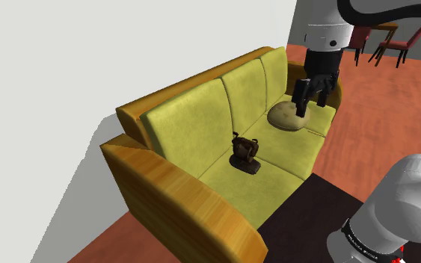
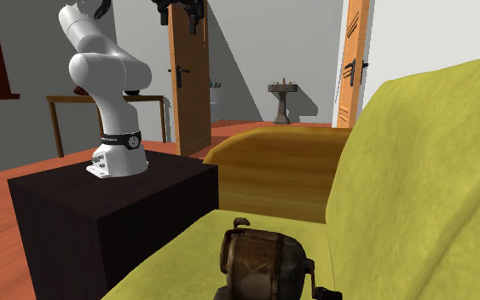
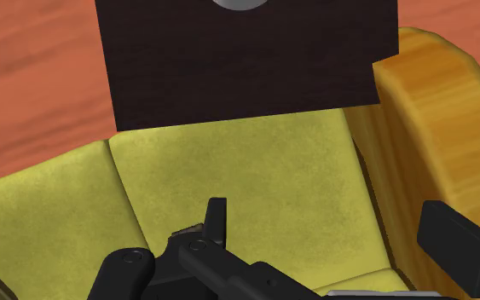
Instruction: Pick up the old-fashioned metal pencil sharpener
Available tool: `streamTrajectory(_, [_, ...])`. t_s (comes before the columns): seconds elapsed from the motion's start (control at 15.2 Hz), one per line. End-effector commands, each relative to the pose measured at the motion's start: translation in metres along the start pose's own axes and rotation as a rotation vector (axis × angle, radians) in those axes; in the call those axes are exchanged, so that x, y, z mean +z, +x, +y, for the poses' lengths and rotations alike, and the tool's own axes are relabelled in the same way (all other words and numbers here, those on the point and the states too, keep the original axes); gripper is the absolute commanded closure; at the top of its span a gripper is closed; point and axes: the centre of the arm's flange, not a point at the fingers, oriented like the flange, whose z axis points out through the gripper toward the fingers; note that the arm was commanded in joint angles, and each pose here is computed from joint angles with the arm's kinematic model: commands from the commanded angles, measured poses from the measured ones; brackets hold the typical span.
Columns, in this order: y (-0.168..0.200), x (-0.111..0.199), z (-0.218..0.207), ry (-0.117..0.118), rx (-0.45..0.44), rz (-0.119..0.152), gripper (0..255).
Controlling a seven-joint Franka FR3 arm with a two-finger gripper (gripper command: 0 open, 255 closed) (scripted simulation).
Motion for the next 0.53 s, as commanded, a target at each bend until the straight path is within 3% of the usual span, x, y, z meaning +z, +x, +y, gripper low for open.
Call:
streamTrajectory(0.0, [0.0, 0.0, 0.0, 0.0, 0.0, 0.0, 0])
streamTrajectory(0.46, [0.065, 0.061, 0.014, -0.009, -0.006, 0.019, 0])
